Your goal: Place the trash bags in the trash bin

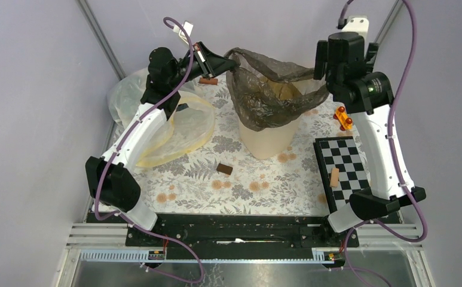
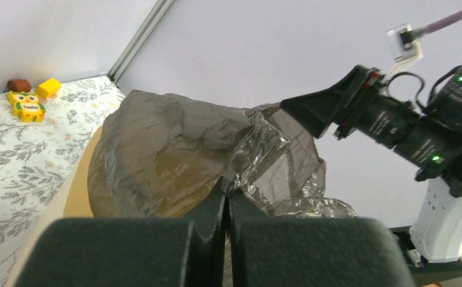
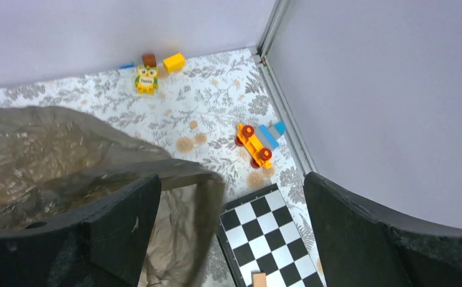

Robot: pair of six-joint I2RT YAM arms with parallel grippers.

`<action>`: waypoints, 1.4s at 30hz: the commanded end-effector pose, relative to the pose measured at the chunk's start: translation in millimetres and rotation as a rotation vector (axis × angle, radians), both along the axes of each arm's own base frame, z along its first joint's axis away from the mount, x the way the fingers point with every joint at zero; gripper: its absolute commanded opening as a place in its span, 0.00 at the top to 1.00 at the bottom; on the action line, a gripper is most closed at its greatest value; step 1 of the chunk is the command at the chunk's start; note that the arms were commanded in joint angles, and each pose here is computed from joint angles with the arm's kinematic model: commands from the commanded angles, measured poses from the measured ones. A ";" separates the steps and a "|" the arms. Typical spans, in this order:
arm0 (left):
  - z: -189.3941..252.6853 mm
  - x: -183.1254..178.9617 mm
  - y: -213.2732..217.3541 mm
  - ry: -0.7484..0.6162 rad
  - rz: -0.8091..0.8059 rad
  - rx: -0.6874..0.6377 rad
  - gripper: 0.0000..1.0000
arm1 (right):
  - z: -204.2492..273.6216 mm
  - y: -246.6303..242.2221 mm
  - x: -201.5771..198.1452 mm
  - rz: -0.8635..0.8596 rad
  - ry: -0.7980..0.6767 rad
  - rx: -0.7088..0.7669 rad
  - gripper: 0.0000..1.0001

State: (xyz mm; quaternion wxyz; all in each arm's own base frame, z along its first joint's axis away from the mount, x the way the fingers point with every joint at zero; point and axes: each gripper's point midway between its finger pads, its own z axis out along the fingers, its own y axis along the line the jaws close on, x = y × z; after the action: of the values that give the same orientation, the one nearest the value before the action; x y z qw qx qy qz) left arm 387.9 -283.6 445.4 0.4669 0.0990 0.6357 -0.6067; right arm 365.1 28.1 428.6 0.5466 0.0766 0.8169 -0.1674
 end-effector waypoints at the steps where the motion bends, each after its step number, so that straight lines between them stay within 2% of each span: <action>1: 27.4 -8.2 7.5 -0.087 0.027 -0.002 1.00 | 40.6 1.9 0.4 0.041 -0.115 0.054 0.03; 6: 29.9 -8.3 4.2 -0.080 0.004 -0.009 1.00 | 27.4 51.5 3.1 0.359 -0.028 0.081 0.02; 10: 30.4 -12.7 4.1 -0.079 -0.011 -0.007 1.00 | 12.8 71.4 12.9 0.478 0.027 0.052 0.01; 12: 32.0 -15.9 5.3 -0.086 -0.013 -0.002 1.00 | 4.5 65.2 20.4 0.423 0.053 0.039 0.00; 15: 32.6 -21.4 6.9 -0.089 -0.013 0.003 1.00 | -7.8 33.2 22.1 0.216 0.095 -0.010 0.00; 20: 31.4 -30.8 10.7 -0.091 -0.008 0.006 1.00 | -30.1 11.9 17.2 0.099 0.138 -0.011 0.02; 21: 30.8 -31.6 11.8 -0.089 -0.003 0.007 1.00 | -32.2 8.9 16.3 0.089 0.140 0.001 0.08; 26: 23.8 -37.2 17.8 -0.087 0.029 0.034 1.00 | -31.9 -2.7 13.7 0.055 0.103 0.060 0.72; 29: 9.0 -29.4 26.9 -0.052 0.111 0.087 1.00 | -18.7 -19.0 13.6 -0.011 0.038 0.089 1.00; 32: -8.6 -15.0 39.3 -0.006 0.206 0.135 1.00 | -12.7 -38.9 17.0 -0.084 0.004 0.098 1.00; 37: -21.9 -0.7 42.4 0.010 0.235 0.158 1.00 | -13.2 -58.6 27.7 -0.141 -0.009 0.113 0.99; 41: -27.9 6.8 36.7 0.023 0.214 0.153 1.00 | -19.0 -51.0 35.5 -0.089 0.020 0.122 0.69; 42: -30.1 8.3 36.4 0.027 0.215 0.156 1.00 | -21.2 -49.4 35.8 -0.079 0.028 0.123 0.58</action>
State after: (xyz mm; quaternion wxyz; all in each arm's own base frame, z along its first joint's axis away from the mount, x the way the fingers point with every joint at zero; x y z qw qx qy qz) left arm 384.8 -248.8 413.1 0.4945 0.0552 0.7005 -0.5115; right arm 393.1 -26.5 396.1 0.5036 0.1433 0.8371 -0.1587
